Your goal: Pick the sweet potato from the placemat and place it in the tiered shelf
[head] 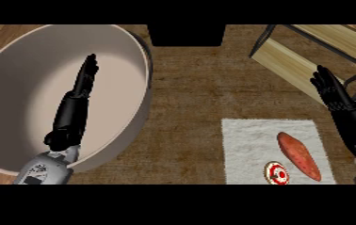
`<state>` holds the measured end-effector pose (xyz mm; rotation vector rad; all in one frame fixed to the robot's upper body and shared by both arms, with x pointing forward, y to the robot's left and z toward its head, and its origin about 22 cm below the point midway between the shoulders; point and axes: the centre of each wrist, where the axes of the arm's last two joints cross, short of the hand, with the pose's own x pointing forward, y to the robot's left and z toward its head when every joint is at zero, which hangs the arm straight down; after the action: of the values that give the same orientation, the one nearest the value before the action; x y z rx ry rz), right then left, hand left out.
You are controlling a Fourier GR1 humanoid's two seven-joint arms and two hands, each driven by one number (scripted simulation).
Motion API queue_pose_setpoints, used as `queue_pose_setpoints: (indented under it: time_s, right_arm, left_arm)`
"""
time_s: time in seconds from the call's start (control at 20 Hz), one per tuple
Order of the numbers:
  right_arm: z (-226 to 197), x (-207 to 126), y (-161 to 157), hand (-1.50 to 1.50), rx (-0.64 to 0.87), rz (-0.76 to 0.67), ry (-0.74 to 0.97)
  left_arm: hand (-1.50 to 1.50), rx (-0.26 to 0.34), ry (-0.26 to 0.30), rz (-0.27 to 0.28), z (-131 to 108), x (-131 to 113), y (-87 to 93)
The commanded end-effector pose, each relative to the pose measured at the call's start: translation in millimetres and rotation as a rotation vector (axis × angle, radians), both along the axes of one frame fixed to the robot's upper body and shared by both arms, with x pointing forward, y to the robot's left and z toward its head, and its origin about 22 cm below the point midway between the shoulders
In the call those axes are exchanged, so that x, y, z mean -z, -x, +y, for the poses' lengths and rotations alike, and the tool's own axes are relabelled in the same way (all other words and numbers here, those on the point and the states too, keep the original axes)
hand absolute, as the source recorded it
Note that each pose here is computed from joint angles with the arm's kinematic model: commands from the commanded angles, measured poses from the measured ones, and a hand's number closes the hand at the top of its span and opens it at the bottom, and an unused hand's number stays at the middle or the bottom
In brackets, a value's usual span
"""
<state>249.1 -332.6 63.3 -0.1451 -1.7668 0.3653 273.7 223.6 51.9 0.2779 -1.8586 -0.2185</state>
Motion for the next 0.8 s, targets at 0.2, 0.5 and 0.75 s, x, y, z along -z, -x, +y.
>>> queue_pose_setpoints:
  time_s: [0.2,0.5,0.75]
  right_arm:
    - [53,6,-4,1.5,-0.253,-0.007,-0.085]
    - [15,34,24,-1.5,0.23,-0.087,0.222]
    - [57,51,67,-1.5,0.085,-0.001,0.191]
  left_arm:
    - [0.0,-0.151,0.042,0.333,64,28,29.1]
    - [0.0,-0.199,0.11,0.497,89,29,53.8]
    - [0.0,-0.213,0.131,0.501,120,31,68.4]
